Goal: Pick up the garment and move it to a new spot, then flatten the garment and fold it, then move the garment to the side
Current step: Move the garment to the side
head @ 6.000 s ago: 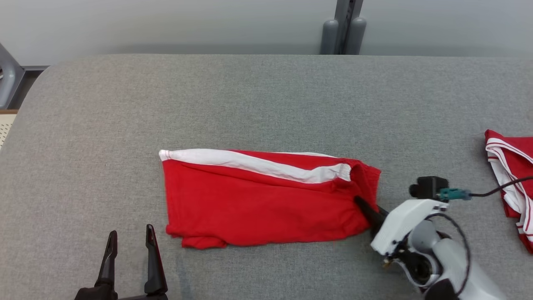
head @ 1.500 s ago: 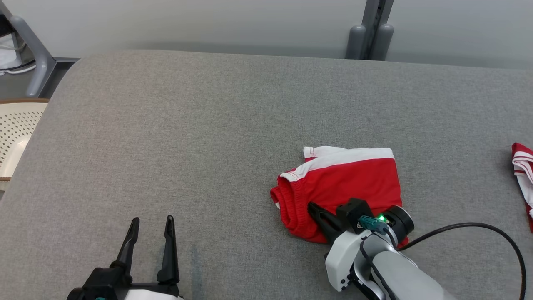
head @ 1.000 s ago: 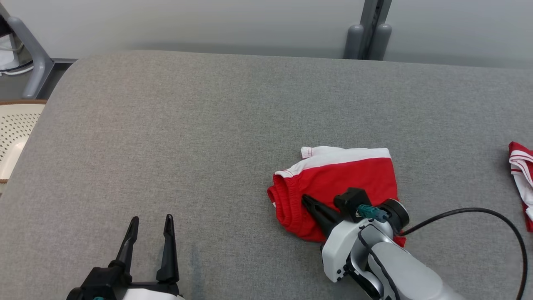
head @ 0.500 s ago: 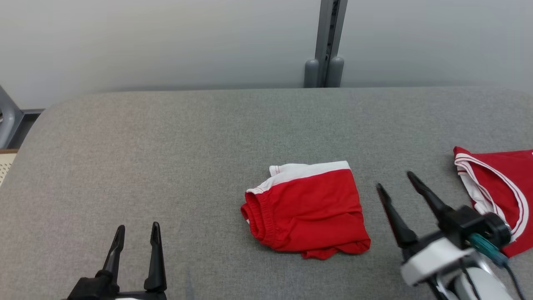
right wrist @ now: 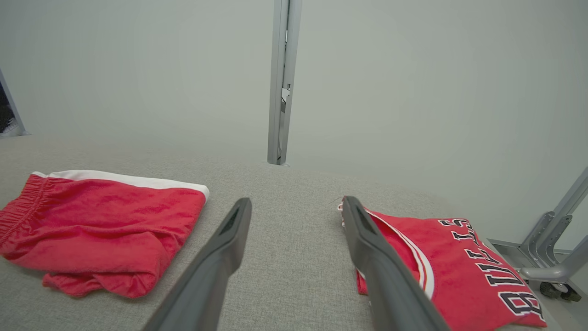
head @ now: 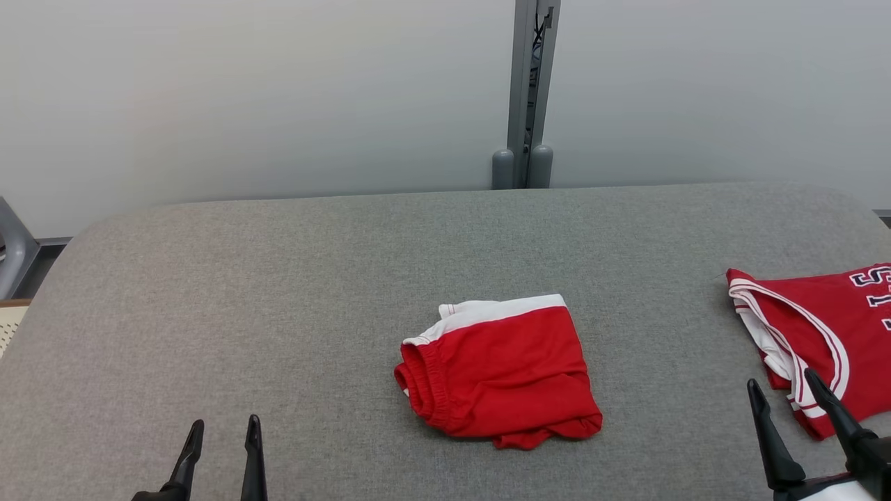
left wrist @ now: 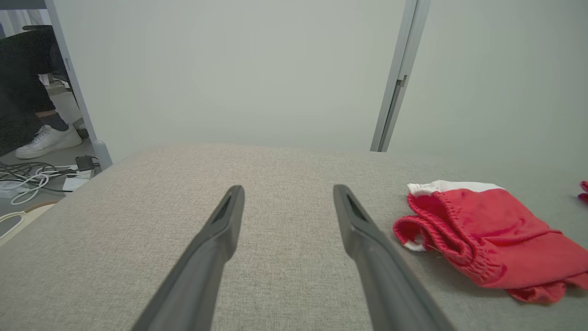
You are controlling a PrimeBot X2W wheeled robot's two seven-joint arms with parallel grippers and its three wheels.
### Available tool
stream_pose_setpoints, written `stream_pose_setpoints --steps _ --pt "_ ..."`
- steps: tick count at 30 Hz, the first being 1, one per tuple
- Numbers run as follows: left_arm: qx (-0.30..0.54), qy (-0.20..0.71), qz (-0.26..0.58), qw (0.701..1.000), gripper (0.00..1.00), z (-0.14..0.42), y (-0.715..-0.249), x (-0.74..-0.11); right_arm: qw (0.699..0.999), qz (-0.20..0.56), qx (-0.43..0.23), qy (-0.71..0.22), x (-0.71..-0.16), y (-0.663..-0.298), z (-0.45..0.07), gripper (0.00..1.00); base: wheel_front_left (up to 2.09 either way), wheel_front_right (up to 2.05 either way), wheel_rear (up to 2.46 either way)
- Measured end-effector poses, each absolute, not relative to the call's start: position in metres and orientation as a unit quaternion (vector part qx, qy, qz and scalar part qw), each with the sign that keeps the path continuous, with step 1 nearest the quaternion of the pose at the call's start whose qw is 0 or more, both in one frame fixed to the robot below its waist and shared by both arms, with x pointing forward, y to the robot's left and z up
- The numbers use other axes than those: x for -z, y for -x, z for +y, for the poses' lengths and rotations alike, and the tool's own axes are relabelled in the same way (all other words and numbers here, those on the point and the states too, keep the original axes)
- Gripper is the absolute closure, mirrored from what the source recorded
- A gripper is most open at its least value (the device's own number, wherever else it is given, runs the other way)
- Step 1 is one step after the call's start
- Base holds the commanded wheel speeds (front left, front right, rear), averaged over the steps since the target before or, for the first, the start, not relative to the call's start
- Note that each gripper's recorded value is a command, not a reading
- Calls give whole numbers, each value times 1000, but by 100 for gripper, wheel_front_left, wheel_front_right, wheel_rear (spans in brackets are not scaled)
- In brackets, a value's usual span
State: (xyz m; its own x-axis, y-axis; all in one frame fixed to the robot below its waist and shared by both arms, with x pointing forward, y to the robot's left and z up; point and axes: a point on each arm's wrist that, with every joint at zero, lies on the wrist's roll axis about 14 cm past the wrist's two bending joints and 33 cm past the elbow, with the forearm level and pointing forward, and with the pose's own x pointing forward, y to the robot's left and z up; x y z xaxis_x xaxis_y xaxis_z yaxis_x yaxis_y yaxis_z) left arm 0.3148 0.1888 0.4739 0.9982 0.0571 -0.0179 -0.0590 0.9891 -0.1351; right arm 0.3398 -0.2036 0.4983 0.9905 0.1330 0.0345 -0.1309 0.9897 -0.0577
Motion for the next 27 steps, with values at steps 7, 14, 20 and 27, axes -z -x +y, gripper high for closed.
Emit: stream_pose_setpoints --steps 7,14,20,27 --pt "-38 71 11 997 0 193 -309 -471 996 -27 -85 16 -502 -342 -187 0 0 0 0" --pt "-49 79 12 996 0 197 -304 -469 989 15 -109 -100 -491 -365 -149 0 0 0 0" --pt "-54 87 26 994 0 196 -302 -461 944 217 -169 -181 -447 -390 -94 0 0 0 0" --pt "-68 93 30 993 0 199 -298 -459 920 314 -178 -154 -413 -408 -73 0 0 0 0"
